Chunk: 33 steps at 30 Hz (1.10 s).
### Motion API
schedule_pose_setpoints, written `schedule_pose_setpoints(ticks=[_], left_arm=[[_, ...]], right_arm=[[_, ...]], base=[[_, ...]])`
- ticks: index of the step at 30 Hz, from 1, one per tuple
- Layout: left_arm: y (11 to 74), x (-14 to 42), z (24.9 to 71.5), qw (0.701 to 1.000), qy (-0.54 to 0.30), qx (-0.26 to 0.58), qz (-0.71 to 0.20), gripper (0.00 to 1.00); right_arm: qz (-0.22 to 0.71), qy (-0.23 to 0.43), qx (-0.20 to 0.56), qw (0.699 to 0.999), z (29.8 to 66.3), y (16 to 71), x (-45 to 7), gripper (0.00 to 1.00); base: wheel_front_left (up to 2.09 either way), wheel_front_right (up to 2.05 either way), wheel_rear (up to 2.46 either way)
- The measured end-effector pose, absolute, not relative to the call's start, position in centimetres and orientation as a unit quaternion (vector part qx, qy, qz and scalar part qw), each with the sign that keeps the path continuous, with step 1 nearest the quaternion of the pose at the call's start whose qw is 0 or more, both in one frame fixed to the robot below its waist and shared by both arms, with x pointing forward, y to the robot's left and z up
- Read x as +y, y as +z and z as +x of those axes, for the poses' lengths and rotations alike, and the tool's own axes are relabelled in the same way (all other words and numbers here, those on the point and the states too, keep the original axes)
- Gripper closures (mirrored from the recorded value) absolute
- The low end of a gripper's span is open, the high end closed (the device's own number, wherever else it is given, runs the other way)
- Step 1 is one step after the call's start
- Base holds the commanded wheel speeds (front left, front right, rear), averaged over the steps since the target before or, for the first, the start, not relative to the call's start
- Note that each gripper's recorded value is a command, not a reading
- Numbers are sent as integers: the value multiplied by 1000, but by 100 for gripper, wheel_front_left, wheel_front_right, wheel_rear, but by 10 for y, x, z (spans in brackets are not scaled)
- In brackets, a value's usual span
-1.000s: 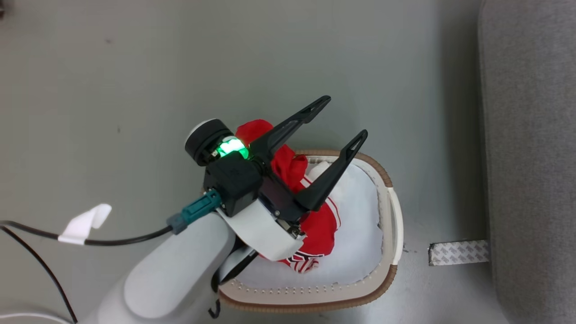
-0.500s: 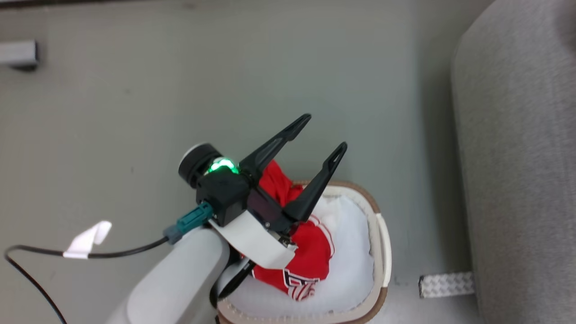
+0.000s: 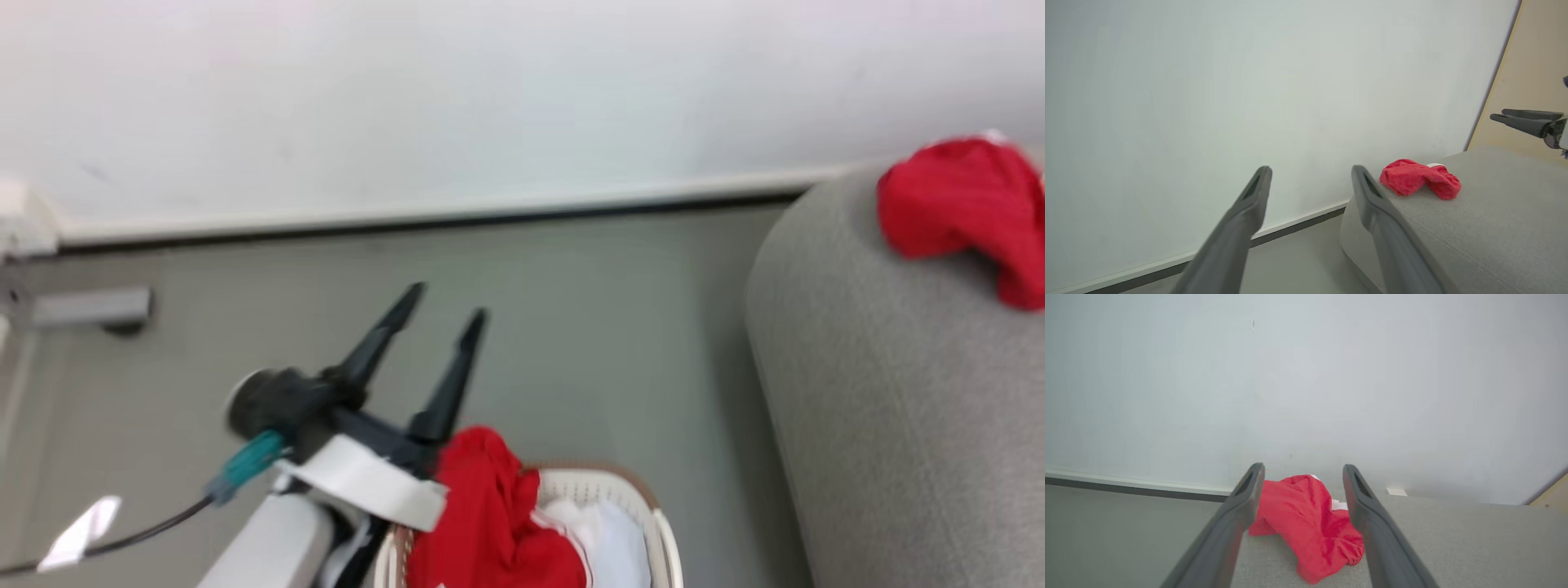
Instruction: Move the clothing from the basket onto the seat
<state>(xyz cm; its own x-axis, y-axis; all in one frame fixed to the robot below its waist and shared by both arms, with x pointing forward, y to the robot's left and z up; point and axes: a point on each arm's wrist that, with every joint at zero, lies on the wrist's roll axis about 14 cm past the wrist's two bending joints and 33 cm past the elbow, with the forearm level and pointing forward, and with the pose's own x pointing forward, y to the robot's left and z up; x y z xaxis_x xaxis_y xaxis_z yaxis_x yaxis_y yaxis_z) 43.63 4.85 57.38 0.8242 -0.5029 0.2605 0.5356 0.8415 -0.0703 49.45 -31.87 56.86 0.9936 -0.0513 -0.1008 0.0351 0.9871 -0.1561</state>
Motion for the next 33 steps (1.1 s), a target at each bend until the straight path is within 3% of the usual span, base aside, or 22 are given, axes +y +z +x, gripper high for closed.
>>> schedule_pose_setpoints(ticks=[4, 10, 17, 24, 33], left_arm=[[591, 86, 423, 966, -207, -138, -67, 0], [595, 144, 395, 980, -116, -148, -67, 0], [578, 204, 366, 989, -22, -133, -65, 0], [555, 217, 345, 990, 24, -111, -88, 0], [530, 192, 340, 992, -7, -78, -94, 0]], right_arm=[[-27, 12, -38, 999, 470, 613, -290, 0], [40, 61, -113, 991, 433, 633, -236, 0], [96, 96, -108, 985, 399, 596, -177, 0], [86, 101, -95, 987, 371, 559, -157, 0], [98, 67, -65, 991, 354, 526, -157, 0]], base=[[0, 0, 0], [0, 0, 0], [0, 0, 0], [0, 0, 0], [0, 0, 0]])
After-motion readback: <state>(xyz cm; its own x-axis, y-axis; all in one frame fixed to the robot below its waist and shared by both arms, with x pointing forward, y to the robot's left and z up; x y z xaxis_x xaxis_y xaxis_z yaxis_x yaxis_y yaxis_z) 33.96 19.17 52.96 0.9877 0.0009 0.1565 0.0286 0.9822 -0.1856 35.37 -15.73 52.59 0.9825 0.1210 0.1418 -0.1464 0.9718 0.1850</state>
